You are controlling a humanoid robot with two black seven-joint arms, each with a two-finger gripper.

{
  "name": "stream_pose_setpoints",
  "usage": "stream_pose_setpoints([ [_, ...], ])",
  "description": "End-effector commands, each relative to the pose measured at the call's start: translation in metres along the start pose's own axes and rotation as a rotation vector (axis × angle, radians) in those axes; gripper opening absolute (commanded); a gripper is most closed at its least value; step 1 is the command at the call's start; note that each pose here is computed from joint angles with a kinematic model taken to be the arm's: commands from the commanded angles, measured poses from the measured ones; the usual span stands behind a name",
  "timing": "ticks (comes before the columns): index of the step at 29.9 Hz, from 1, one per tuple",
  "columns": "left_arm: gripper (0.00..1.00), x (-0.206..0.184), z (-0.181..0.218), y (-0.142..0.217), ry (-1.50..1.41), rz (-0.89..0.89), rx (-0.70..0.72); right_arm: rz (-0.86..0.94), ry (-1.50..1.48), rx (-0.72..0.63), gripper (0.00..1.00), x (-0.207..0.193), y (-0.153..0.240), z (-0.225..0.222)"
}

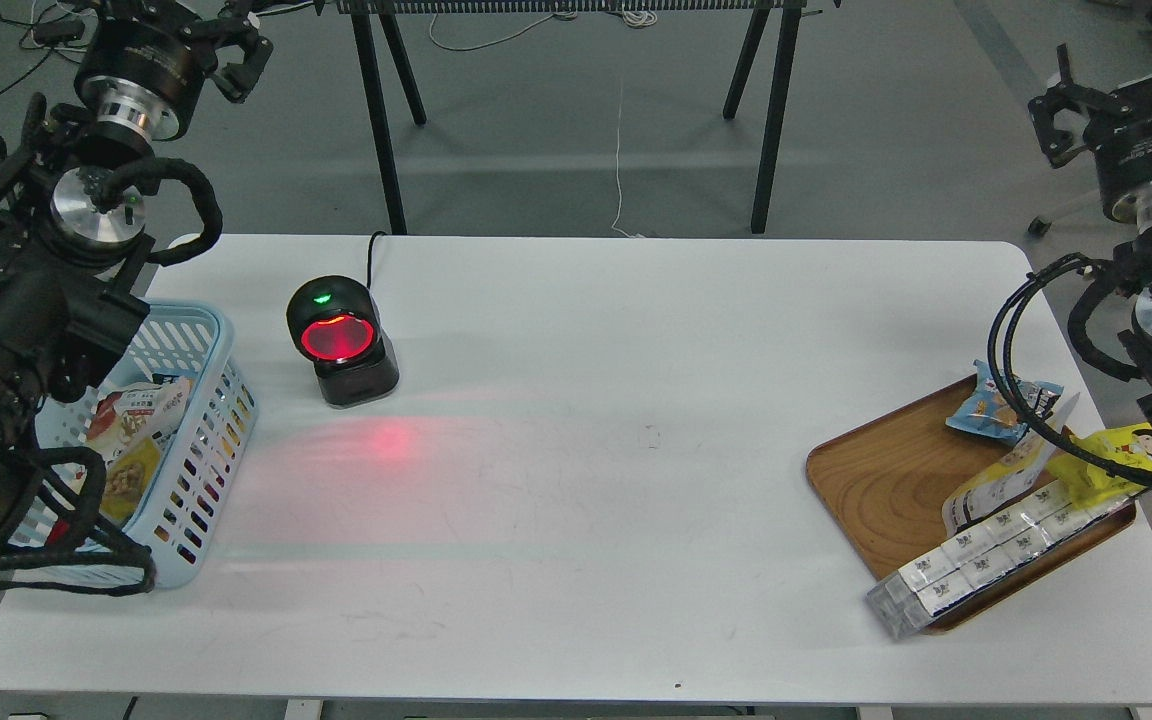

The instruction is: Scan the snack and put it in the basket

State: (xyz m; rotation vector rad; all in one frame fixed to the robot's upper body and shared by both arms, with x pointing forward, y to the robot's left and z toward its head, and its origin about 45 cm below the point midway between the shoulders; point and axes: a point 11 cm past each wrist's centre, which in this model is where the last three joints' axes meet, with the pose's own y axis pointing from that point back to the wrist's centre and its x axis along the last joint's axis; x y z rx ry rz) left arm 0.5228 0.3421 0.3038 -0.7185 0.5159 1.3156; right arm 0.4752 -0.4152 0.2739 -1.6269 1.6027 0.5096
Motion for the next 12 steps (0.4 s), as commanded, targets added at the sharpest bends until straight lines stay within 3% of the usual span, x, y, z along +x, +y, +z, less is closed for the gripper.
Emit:
stream_pose_setpoints([
  [1,0.99,0.0056,-0.0073,0.0044,0.008,0.011,0.010,0.007,-0.028,0.012,0.99,-0.0009,-0.0004,0.0064],
  [12,0.99,0.0063,-0.0120,0.0082,0.039,0.003,0.010,-0.012,-0.035,0.047,0.99,-0.0087,-0.0044,0.0032],
])
